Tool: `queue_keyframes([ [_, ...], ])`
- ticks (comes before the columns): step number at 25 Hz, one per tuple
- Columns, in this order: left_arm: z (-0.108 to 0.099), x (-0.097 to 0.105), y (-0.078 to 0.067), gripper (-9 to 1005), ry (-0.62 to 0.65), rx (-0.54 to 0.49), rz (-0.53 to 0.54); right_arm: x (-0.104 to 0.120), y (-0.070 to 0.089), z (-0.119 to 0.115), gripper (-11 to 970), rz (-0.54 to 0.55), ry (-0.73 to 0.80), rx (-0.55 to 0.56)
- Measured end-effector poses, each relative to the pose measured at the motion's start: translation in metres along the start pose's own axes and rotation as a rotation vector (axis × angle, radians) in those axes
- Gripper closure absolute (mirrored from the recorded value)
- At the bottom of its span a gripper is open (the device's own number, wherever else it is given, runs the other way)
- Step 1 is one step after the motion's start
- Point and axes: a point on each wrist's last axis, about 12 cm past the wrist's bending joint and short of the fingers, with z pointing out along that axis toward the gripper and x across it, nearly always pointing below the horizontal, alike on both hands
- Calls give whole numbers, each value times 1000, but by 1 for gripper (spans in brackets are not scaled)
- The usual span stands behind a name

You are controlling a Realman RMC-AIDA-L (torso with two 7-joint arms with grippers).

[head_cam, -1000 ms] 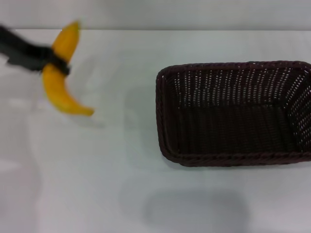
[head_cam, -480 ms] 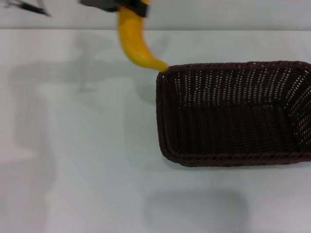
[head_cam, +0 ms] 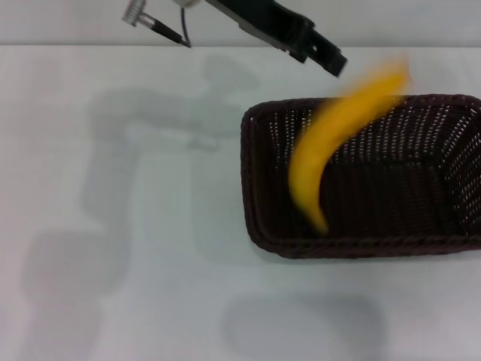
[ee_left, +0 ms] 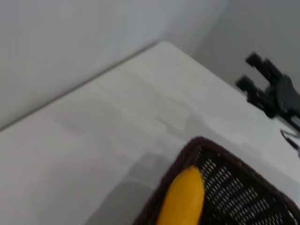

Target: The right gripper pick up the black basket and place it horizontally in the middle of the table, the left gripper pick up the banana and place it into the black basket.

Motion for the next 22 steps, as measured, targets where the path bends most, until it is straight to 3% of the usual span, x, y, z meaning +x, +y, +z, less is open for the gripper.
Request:
queue_keyframes([
  [6, 13, 0, -3, 252, 15, -28, 62, 0, -1, 0, 86, -4, 0, 1],
  [9, 12, 4, 6, 196, -46, -58, 106, -2, -2, -2, 86, -8, -8, 1],
  [13, -3, 20, 27, 122, -225, -123, 152, -5, -2, -5, 87, -7, -39, -6],
  [17, -24, 53, 49, 105, -432, -175, 166, -9, -3, -12, 87, -7, -80, -4],
  [22, -57, 122, 63, 108, -758, -219, 182, -11, -5, -20, 87, -7, -95, 7],
])
